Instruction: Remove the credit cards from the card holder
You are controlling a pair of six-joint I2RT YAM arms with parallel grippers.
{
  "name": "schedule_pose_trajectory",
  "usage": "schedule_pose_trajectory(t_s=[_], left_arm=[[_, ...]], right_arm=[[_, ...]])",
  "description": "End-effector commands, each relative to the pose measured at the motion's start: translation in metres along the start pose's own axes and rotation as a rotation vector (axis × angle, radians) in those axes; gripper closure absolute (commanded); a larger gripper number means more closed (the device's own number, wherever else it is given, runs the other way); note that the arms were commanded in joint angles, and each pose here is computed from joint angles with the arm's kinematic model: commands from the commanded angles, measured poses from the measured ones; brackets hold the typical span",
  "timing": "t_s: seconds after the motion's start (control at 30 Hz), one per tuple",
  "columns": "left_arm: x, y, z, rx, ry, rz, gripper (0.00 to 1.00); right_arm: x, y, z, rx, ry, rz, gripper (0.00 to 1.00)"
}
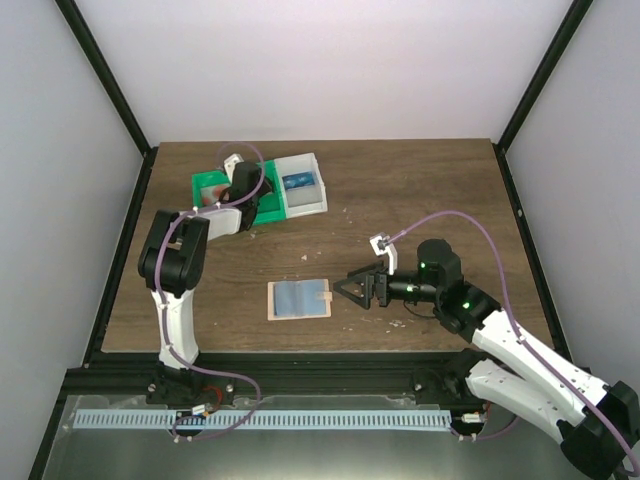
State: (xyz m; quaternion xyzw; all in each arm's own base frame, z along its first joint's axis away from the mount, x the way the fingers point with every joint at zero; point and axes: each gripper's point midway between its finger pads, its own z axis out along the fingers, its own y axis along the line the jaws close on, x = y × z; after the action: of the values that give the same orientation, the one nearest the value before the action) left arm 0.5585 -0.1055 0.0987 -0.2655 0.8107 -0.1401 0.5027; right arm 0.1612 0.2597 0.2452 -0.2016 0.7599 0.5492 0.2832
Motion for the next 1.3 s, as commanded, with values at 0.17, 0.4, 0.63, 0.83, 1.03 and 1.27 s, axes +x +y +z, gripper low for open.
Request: schedule_pose_trajectory(t_s=[0.17,0.4,0.63,0.83,1.03,1.27], left_arm=[[-0.001,-0.002,0.004,0.000,0.002,0.026,0.93],[-0.008,-0.012,0.001,0.013,0.006,0.049,0.82],[-0.020,-0.036,-0.012,0.048,0.005,0.063,0.75],[-0.031,-0.053,-0.039,0.085,0.046,0.050,0.57],[-0.016,-0.065,-0.088,0.175,0.192,0.097,0.18],[0.030,-0.065,-0.147,0.352,0.436,0.198,0.13]], right_arm=[[-0.010,0.007,-0.005,0.001,-0.031,-0.020,0.00],[-0.009,0.008,-0.006,-0.004,-0.032,-0.015,0.00],[-0.009,0.008,-0.007,-0.003,-0.039,-0.010,0.00],[-0.009,-0.001,-0.010,0.050,-0.055,0.030,0.00],[-0.005,-0.036,-0.011,0.205,-0.088,0.194,0.00],[0.006,-0.055,-0.008,0.262,-0.062,0.170,0.03]])
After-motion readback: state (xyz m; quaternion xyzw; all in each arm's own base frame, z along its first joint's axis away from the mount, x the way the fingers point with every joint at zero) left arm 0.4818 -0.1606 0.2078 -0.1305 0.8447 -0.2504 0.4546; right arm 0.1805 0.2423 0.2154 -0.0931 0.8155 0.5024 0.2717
